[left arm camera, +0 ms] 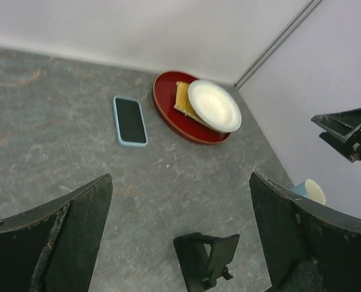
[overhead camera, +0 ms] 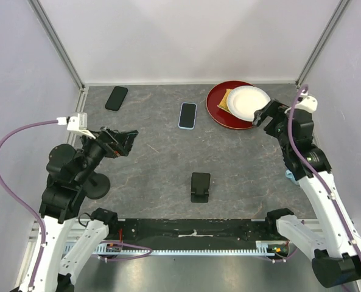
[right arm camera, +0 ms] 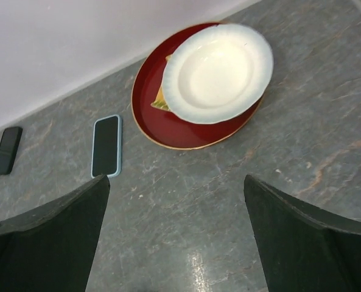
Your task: Place the phone on the phone stand
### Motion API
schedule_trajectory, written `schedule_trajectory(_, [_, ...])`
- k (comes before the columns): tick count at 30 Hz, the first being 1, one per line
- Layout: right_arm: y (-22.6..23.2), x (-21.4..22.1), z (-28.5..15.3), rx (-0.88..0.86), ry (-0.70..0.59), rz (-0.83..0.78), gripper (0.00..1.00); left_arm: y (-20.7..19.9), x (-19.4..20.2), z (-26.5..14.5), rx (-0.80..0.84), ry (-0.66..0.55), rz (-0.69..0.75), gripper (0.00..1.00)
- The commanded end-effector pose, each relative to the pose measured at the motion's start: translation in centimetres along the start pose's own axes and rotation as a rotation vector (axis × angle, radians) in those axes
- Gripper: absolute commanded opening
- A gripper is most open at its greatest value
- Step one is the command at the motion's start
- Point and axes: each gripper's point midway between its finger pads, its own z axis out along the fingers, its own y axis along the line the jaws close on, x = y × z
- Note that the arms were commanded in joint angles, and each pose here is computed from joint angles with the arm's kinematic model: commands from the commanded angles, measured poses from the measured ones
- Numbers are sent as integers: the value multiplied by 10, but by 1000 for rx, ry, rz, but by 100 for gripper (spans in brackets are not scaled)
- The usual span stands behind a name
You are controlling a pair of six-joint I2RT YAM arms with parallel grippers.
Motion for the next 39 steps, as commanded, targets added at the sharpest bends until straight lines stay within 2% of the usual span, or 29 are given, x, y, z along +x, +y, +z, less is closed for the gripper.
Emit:
schedule_trajectory(1, [29,31,24,-144,88,22,98,29,39,10,-90,129,13,100])
schedule_trajectory(2, [41,47,28,-212,148,17,98,35,49,11,-113,160,11,100])
schedule_trajectory(3, [58,49,29,-287,138,13,98,44,57,12,-145,180,13,100])
schedule_trajectory(5, [80,81,29,-415,217,7,98,60,66,9,-216,202,28,100])
schedule_trajectory(6, [105,87,24,-506,205,0,98,69,69,6,-257,202,30,100])
schedule_trajectory(7, [113,100,23,-531,229,4,98,74,72,3,-285,204,14,100])
schedule_trajectory(8, [119,120,27,-538,274,-14,98,94,72,-4,-399,188,19,100])
schedule_trajectory(9, [145,129,18,-616,272,-28,98,101,72,-12,-445,173,15,100])
schedule_trajectory(10, [157,136,16,-645,283,-46,98,107,70,-17,-487,155,-1,100])
schedule_trajectory(11, [173,163,12,-680,336,-91,98,116,67,-23,-543,134,6,100])
schedule_trajectory(13, [197,177,7,-737,332,-125,98,123,65,-37,-592,103,11,100])
schedule_trajectory(14, [211,202,0,-773,373,-155,98,131,60,-45,-649,69,16,100])
schedule_trajectory(16, [233,213,-9,-849,352,-155,98,140,58,-61,-722,48,1,98])
schedule_trajectory(17, [243,237,-15,-879,383,-174,98,146,51,-69,-780,11,-3,97])
schedule_trajectory(18, [258,238,-20,-924,355,-165,98,151,58,-80,-829,33,-26,91])
schedule_trajectory(19, [265,246,-23,-945,353,-173,98,154,59,-84,-862,37,-37,89])
schedule_trajectory(23, [298,299,-43,-1024,337,-221,98,145,48,-102,-884,61,-46,91])
schedule_trajectory(25, [303,319,-49,-1049,334,-240,98,139,45,-115,-881,90,-27,95])
schedule_trajectory(26, [306,335,-53,-1061,330,-241,98,133,30,-124,-884,57,-31,95])
schedule_trajectory(28, [303,353,-57,-1079,334,-249,98,133,28,-142,-942,50,-71,96])
schedule_trajectory(29, [306,359,-62,-1110,314,-234,98,136,33,-156,-993,89,-68,94])
schedule_trajectory(32, [296,366,-66,-1136,266,-220,98,137,52,-160,-1019,184,-94,74])
schedule_trajectory(39, [270,367,-64,-1110,185,-327,98,146,87,-140,-1076,275,-201,78])
